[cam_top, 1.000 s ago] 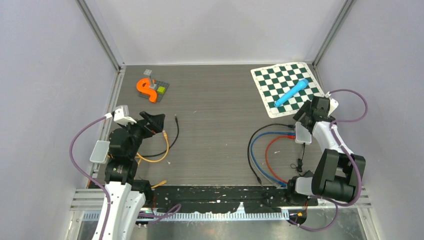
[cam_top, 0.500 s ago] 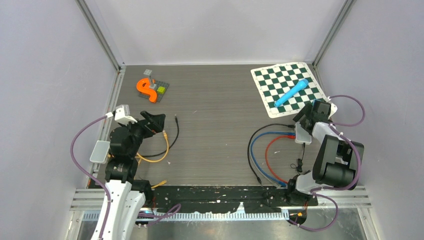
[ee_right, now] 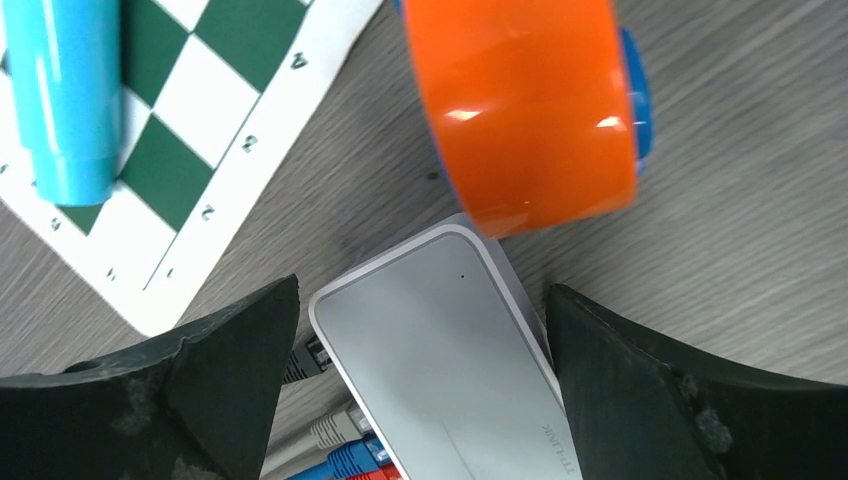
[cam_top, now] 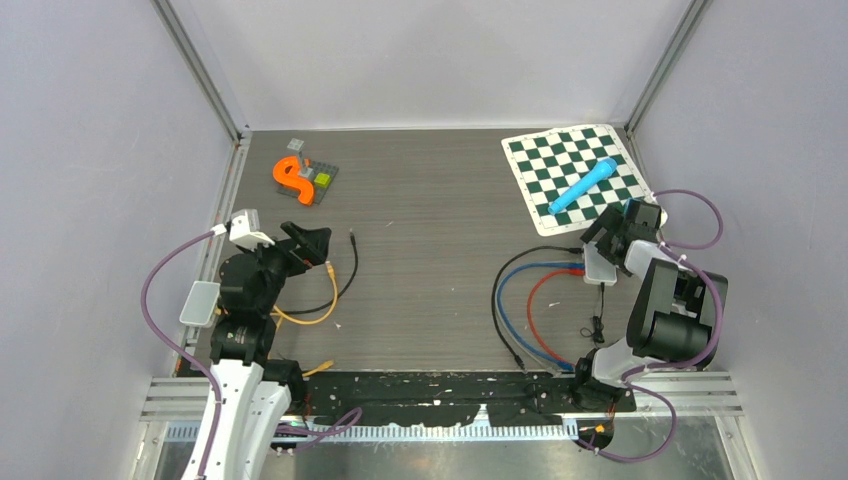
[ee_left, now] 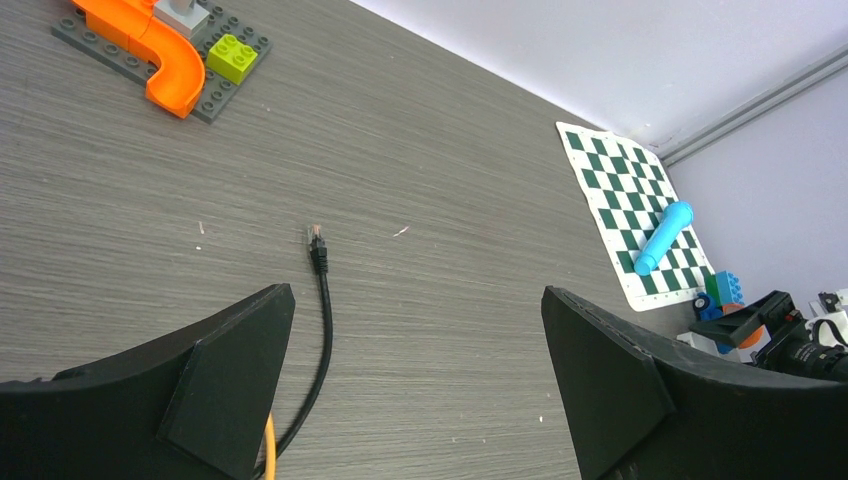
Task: Pull the plug from the switch port
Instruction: Move the switch port to the center of the board.
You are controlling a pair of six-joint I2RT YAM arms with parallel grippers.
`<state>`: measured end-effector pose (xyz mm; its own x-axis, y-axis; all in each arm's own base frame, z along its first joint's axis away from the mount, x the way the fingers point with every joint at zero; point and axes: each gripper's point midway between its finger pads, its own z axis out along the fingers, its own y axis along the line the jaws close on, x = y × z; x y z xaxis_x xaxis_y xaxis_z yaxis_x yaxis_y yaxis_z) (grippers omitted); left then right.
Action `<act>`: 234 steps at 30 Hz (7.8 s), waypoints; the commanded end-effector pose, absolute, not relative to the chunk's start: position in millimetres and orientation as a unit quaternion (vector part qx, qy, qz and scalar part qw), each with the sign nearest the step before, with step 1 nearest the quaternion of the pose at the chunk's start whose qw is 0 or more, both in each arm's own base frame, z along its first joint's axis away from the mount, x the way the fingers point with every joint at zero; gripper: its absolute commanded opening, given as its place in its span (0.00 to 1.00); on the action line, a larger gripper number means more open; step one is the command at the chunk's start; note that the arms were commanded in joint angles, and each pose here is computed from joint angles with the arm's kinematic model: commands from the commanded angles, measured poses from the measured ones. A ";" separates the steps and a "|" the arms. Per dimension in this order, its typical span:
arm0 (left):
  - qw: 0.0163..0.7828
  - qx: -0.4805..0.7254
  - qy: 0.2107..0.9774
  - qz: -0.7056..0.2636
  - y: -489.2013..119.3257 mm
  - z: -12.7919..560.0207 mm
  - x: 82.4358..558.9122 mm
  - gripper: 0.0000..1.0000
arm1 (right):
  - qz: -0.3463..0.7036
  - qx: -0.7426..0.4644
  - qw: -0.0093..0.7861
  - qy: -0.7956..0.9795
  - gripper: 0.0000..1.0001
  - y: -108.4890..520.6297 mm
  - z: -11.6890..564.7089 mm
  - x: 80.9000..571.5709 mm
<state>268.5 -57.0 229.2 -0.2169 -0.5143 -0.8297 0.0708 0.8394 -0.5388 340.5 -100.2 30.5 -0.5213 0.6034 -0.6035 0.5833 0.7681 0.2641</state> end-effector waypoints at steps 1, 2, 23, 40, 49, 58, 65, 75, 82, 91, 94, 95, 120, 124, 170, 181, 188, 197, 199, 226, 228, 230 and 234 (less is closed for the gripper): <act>0.625 -0.143 0.725 -0.250 -58.6 244.9 271.9 0.99 | 0.091 0.303 0.369 0.874 1.00 -70.6 45.4 345.6; 0.626 -0.143 0.725 -0.250 -58.5 245.7 272.1 0.99 | 0.099 0.299 0.369 0.874 0.99 -66.4 44.5 343.9; 0.622 -0.134 0.728 -0.256 -62.3 248.5 275.0 0.99 | 0.190 0.072 0.332 0.921 0.95 53.2 61.7 355.5; 0.597 -0.108 0.742 -0.285 -78.0 235.7 280.2 0.99 | 0.269 -0.235 0.311 0.881 0.95 179.2 103.0 310.5; 0.556 -0.005 0.733 -0.392 -134.0 248.1 284.8 0.99 | 0.068 0.016 0.425 0.903 0.99 89.2 139.2 339.7; 0.458 0.143 0.761 -0.437 -255.1 239.7 309.9 0.95 | 0.131 0.213 0.411 0.877 0.98 53.0 108.0 312.3; 0.343 0.227 0.770 -0.489 -360.0 212.7 345.7 0.82 | 0.187 0.229 0.376 0.878 0.98 54.6 89.3 303.5; 0.263 0.238 0.785 -0.507 -436.5 149.8 351.5 0.78 | 0.251 0.233 0.329 0.880 0.95 60.4 64.6 301.7; 0.233 0.235 0.798 -0.503 -463.0 114.3 352.6 0.76 | 0.266 0.241 0.319 0.877 0.90 63.7 55.6 305.1; 0.215 0.221 0.808 -0.502 -463.0 90.9 347.3 0.68 | 0.288 0.247 0.311 0.872 0.79 69.9 45.3 307.9; 0.213 0.218 0.812 -0.497 -461.3 82.6 346.9 0.67 | 0.300 0.251 0.305 0.868 0.76 73.7 41.8 307.4; 0.214 0.219 0.813 -0.494 -461.3 79.7 348.3 0.67 | 0.306 0.249 0.303 0.867 0.76 75.8 40.7 307.4; 0.225 0.210 0.822 -0.478 -459.0 68.3 357.3 0.76 | 0.279 0.224 0.291 0.887 0.68 70.3 30.9 306.0; 0.216 0.203 0.825 -0.481 -462.8 69.7 359.8 0.75 | 0.280 0.220 0.302 0.884 0.69 70.2 38.2 306.5; 0.263 0.097 0.861 -0.424 -329.1 37.3 274.7 0.60 | 0.308 -0.121 0.225 0.916 0.74 230.0 49.2 305.5; 0.303 0.110 0.866 -0.381 -299.9 61.6 267.9 0.74 | 0.209 -0.097 0.406 0.884 0.90 174.5 144.9 308.9; 0.312 0.104 0.867 -0.374 -283.3 67.4 252.0 0.75 | 0.222 -0.026 0.390 0.894 0.89 154.2 120.4 263.3; 0.272 0.098 0.877 -0.384 -282.1 60.0 209.2 0.73 | 0.383 -0.030 0.297 0.874 0.80 193.3 87.2 190.3; 0.256 0.102 0.881 -0.384 -282.9 56.8 198.8 0.73 | 0.371 -0.031 0.284 0.883 0.79 189.3 75.4 182.5; 0.109 0.152 0.877 -0.443 -338.9 44.8 78.7 0.70 | 0.303 0.001 0.296 0.906 0.77 165.9 52.4 187.1; 0.106 0.154 0.871 -0.455 -347.5 47.8 80.1 0.70 | 0.297 0.004 0.298 0.907 0.77 163.9 51.5 188.4; 0.106 0.157 0.863 -0.469 -357.2 53.1 81.6 0.70 | 0.289 0.006 0.300 0.909 0.77 161.4 50.7 189.9; 0.098 0.166 0.858 -0.475 -371.7 55.2 85.1 0.69 | 0.269 0.008 0.310 0.912 0.77 155.6 52.1 195.1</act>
